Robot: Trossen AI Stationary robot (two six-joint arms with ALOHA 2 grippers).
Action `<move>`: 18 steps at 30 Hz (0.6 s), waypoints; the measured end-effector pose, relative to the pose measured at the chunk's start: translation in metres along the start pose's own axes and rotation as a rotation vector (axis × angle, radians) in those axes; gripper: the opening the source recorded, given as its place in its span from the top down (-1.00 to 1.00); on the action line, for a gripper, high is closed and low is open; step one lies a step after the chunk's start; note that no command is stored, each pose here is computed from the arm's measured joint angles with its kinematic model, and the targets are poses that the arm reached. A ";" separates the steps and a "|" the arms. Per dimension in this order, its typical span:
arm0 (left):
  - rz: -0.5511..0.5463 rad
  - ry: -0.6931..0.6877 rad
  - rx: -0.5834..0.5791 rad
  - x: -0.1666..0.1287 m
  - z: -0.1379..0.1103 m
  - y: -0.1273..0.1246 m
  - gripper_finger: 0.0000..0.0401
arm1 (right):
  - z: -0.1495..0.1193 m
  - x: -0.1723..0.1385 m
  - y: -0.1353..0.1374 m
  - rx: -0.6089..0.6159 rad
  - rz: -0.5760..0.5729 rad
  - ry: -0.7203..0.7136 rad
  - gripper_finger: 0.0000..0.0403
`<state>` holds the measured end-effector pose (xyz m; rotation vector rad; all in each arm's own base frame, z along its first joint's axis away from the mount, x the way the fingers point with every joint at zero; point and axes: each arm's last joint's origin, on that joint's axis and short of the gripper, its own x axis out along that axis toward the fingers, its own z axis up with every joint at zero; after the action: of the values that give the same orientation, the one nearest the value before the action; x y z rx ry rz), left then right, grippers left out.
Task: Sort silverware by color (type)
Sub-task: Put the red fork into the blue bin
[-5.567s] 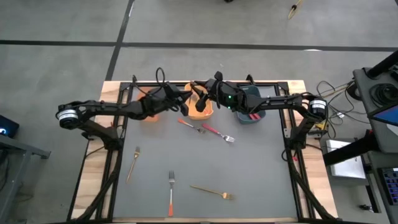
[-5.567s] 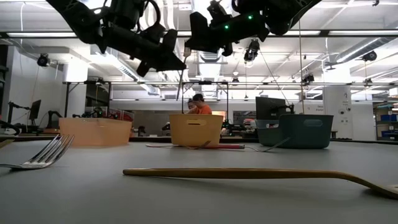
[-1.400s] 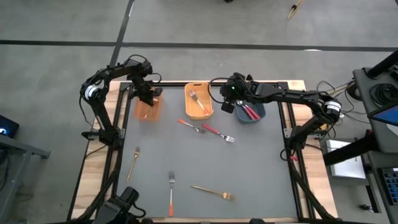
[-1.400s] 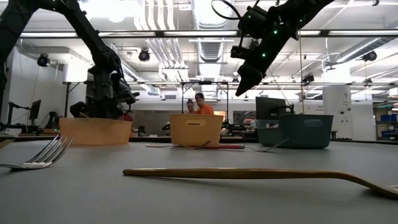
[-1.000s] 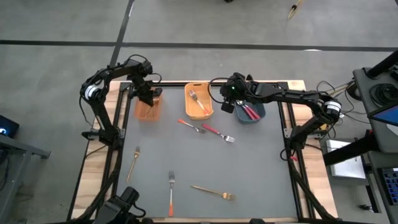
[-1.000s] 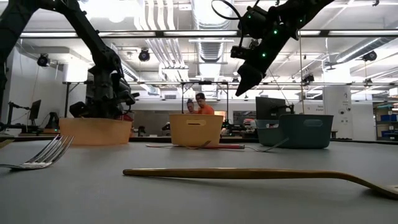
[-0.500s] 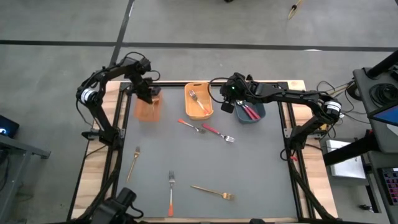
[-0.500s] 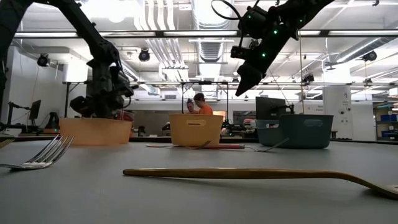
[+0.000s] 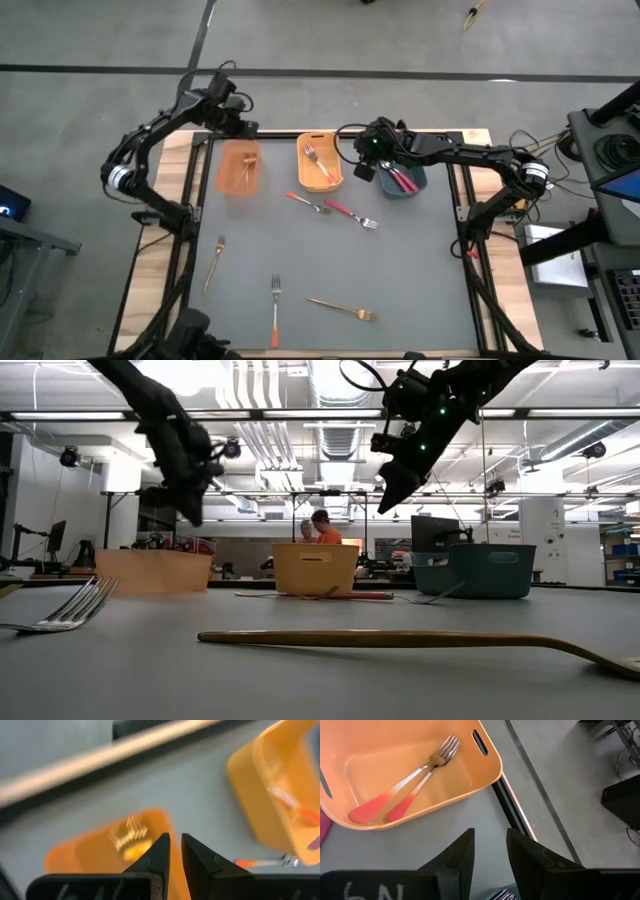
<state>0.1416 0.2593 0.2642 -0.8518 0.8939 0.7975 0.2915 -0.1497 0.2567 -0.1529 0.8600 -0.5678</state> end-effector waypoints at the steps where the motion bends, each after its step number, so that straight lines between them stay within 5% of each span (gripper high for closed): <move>1: -0.011 -0.045 0.024 -0.003 0.000 -0.005 0.85 | 0.000 0.000 0.000 0.016 0.000 0.000 0.48; 6: -0.085 -0.263 0.162 -0.020 -0.007 -0.035 0.85 | 0.001 -0.001 0.002 0.145 0.009 -0.003 0.48; 11: -0.141 -0.442 0.314 -0.034 -0.020 -0.066 0.85 | 0.007 -0.007 0.012 0.234 0.174 -0.043 0.48; 18: -0.236 -0.510 0.526 -0.046 -0.042 -0.103 0.85 | 0.017 -0.016 0.032 0.278 0.295 -0.067 0.48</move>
<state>0.1977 0.1680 0.3184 -0.2588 0.4952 0.4994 0.3090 -0.1163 0.2670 0.2047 0.7142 -0.3967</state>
